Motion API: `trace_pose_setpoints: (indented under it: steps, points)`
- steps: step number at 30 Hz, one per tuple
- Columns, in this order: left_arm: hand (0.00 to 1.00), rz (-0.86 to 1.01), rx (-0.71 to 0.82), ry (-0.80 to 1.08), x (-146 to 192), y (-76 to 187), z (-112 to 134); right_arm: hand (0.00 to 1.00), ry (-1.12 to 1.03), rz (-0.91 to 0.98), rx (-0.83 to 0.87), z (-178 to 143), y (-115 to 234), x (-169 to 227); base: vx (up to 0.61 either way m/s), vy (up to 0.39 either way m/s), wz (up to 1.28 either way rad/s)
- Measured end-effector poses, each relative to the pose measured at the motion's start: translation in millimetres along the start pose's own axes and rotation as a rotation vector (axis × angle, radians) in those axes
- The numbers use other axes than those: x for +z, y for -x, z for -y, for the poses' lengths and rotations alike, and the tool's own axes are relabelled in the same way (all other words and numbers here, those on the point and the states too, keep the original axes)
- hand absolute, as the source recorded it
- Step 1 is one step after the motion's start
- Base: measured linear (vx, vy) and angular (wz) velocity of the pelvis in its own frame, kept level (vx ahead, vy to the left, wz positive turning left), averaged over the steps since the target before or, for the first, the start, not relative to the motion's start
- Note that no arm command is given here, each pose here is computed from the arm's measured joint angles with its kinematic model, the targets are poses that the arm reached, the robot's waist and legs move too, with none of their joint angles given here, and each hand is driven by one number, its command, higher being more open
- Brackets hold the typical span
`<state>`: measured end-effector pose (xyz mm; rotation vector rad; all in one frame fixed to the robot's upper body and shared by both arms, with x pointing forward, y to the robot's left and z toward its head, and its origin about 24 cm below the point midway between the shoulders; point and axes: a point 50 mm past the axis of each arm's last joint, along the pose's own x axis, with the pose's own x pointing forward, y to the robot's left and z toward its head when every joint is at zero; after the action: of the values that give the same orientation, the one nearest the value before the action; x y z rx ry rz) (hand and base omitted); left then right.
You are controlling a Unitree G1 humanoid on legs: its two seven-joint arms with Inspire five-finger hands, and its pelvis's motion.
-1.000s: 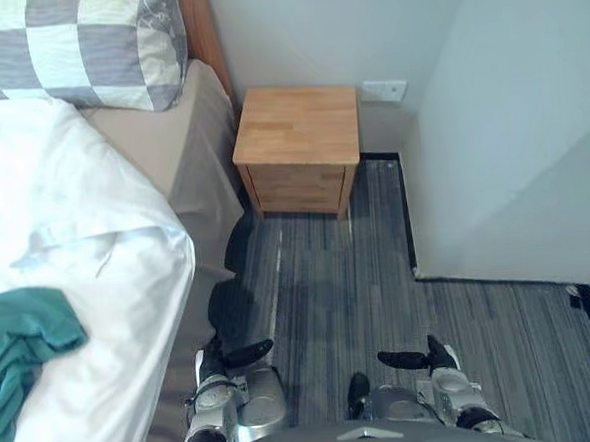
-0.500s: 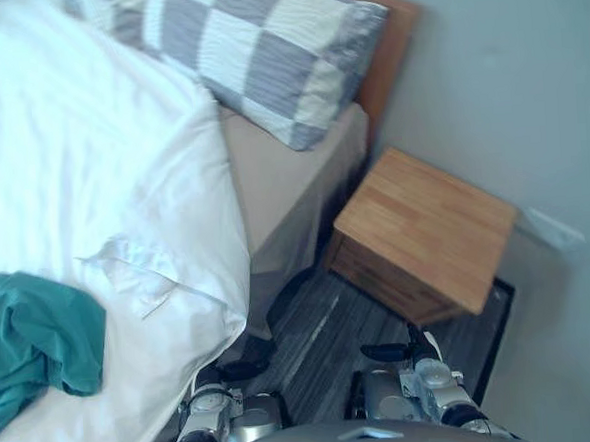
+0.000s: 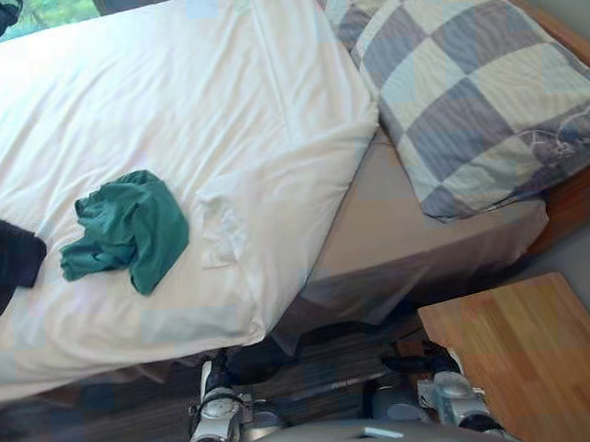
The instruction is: Tidy up the quilt and then pick up the clothes from the bed and put them into the laundry hamper
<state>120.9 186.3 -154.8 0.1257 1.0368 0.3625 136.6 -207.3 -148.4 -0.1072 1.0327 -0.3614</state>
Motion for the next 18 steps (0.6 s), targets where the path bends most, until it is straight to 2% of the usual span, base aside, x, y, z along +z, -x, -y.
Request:
trace_pose_setpoints:
  steps: [4,6,11,14,15,18]
  points:
    - [1.0,-0.049,0.03,0.027,-9,-1,-10,1.0,-0.216,-0.098,-0.088,16,3,-25,-0.01,0.079,0.48]
    - [1.0,-0.06,0.042,0.049,-11,-1,-13,1.0,-0.255,-0.116,-0.117,23,5,-32,-0.03,0.027,0.26]
    - [1.0,-0.097,0.095,0.116,-25,1,-27,1.0,-0.417,-0.021,-0.256,62,11,-24,-0.03,0.007,0.0]
    - [1.0,-0.102,0.112,0.114,-33,5,-32,1.0,-0.443,0.202,-0.42,115,24,15,-0.04,0.004,-0.08]
    - [1.0,-0.101,0.112,0.113,-33,5,-32,1.0,-0.44,0.225,-0.433,120,26,20,-0.02,0.008,-0.08]
    - [1.0,-0.084,0.101,0.063,-34,6,-34,1.0,-0.356,0.508,-0.582,177,51,84,-0.01,0.001,-0.06]
